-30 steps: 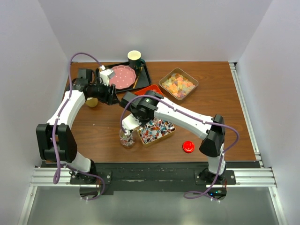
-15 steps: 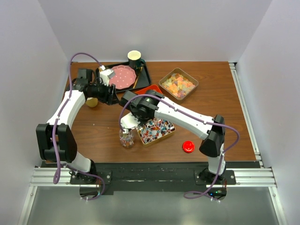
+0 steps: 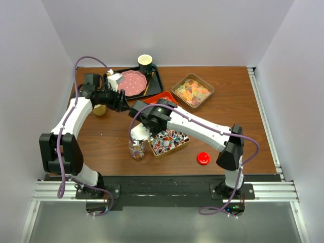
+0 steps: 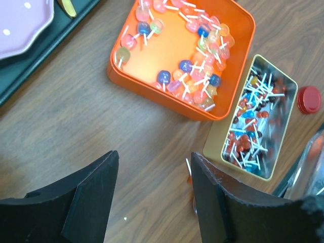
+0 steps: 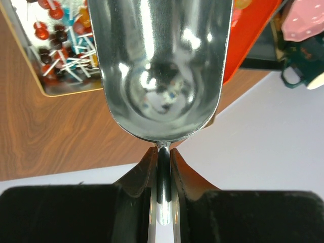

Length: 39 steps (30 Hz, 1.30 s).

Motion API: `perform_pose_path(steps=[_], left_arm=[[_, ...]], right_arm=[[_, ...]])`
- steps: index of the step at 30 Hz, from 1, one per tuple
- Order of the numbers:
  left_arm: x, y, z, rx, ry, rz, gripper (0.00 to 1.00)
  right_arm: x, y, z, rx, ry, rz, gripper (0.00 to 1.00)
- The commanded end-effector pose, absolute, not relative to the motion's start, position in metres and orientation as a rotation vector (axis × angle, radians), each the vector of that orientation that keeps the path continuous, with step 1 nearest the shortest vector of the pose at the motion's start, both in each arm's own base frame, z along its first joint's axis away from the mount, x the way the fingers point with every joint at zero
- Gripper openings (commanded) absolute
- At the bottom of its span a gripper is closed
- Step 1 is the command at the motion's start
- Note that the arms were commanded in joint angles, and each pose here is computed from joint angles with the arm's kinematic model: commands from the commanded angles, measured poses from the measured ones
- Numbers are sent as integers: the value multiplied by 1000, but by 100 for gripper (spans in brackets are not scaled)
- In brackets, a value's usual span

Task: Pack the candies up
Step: Place the fake candies in the packing bottle, then move the storage box to the center of the board.

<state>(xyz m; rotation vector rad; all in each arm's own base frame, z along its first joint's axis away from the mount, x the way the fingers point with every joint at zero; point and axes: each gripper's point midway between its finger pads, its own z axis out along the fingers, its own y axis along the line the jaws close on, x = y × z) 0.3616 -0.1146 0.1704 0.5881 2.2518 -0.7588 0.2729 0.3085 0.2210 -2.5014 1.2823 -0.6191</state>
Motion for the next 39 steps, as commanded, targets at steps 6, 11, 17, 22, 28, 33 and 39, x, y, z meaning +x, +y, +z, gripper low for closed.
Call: perform_pose_path(steps=[6,11,17,22,28,33,39], left_arm=[[412,-143,131,574,2352,-657,64],[438,-150,107,484,2434,-598,63],[443,-171,70,519,2506,-624,63],[429,-173,50,536,2568,-575,63],[412,-162,83,540,2535,-551,61],[398,-184,124,562,2412,-796,64],[417,-203,111,443,2463,-800,66]], right_arm=[[284,253,232,-2259,1599,-568,0],[319,214,231,-1915,1946,-513,0],[353,148,225,-1692,2181,-527,0],[367,139,221,-1632,2234,-509,0],[378,138,219,-1605,2253,-491,0],[385,136,216,-1567,2273,-485,0],[385,136,214,-1563,2281,-472,0]])
